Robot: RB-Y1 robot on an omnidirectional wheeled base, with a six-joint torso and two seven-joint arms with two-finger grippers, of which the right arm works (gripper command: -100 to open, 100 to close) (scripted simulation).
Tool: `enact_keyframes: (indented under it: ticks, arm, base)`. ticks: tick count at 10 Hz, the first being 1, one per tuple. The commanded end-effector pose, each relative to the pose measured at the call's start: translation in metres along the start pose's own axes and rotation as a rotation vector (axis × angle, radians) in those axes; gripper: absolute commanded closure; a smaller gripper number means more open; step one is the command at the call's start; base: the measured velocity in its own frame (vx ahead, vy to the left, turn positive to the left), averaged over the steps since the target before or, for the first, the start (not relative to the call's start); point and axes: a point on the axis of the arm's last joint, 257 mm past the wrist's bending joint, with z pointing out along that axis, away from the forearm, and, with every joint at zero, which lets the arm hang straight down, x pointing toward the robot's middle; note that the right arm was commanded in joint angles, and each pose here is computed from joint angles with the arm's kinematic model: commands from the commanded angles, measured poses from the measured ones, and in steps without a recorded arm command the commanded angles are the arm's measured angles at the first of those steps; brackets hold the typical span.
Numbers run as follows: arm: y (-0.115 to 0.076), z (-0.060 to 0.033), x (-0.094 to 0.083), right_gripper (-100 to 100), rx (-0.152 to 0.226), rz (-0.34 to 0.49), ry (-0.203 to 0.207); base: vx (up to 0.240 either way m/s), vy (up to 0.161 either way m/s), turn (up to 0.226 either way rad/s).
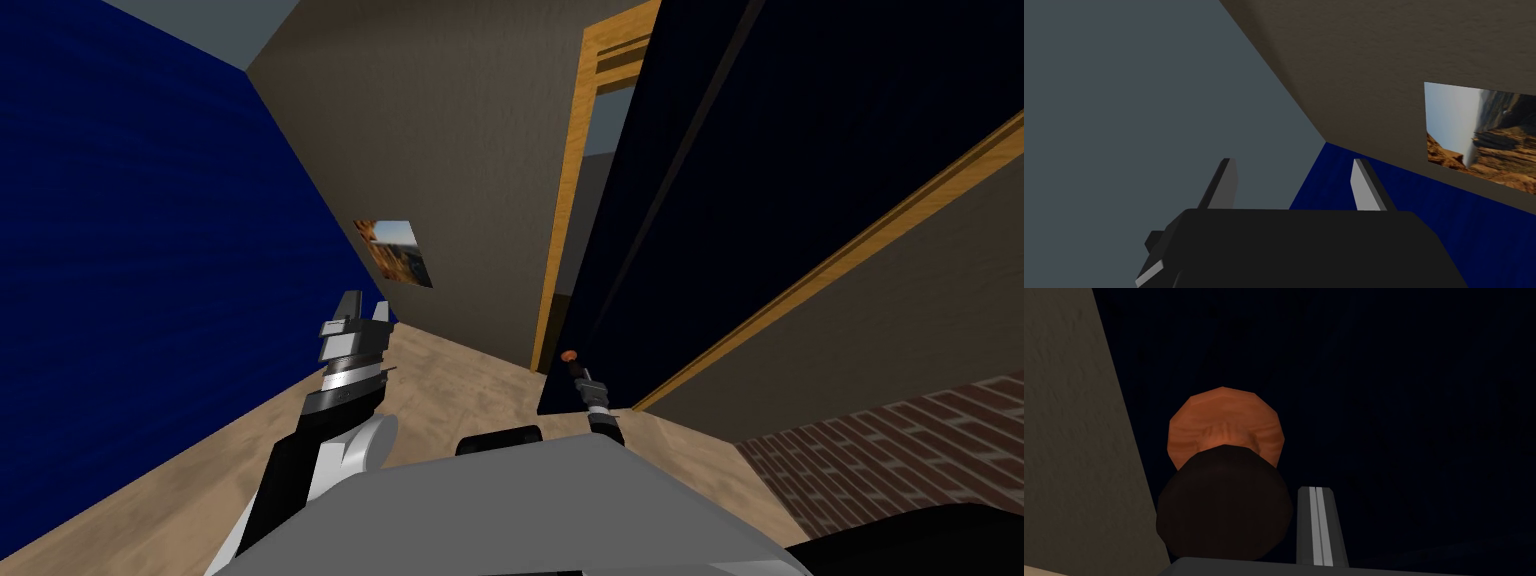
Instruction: Pull the door open
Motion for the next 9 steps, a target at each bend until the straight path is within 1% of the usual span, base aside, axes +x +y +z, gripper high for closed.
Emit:
enact_keyframes:
  ticks: [1,2,5,7,8,9]
  arm:
    - [-0.0206,-0.0062,-0.0016,-100,0.029,0.017,-0.005]
    - [-0.0206,-0.0062,-0.0016,-100,0.029,0.017,-0.005]
    - [-0.0263,-0.0079,-0.0013,-100,0.047,0.019,-0.003]
    - [-0.0263,-0.0079,-0.0013,-100,0.047,0.019,-0.003]
    - [-0.0287,-0.0087,-0.0012,-100,0.055,0.02,-0.003]
    - [-0.0287,-0.0087,-0.0012,-100,0.055,0.02,-0.003]
  base:
    - [-0.033,-0.014,0.014]
    - [-0.011,-0.012,0.0]
    - [-0.04,-0.012,0.019]
    - [-0.029,0.0,0.006]
    - [-0.038,-0.015,0.012]
    - [-0.038,-0.013,0.014]
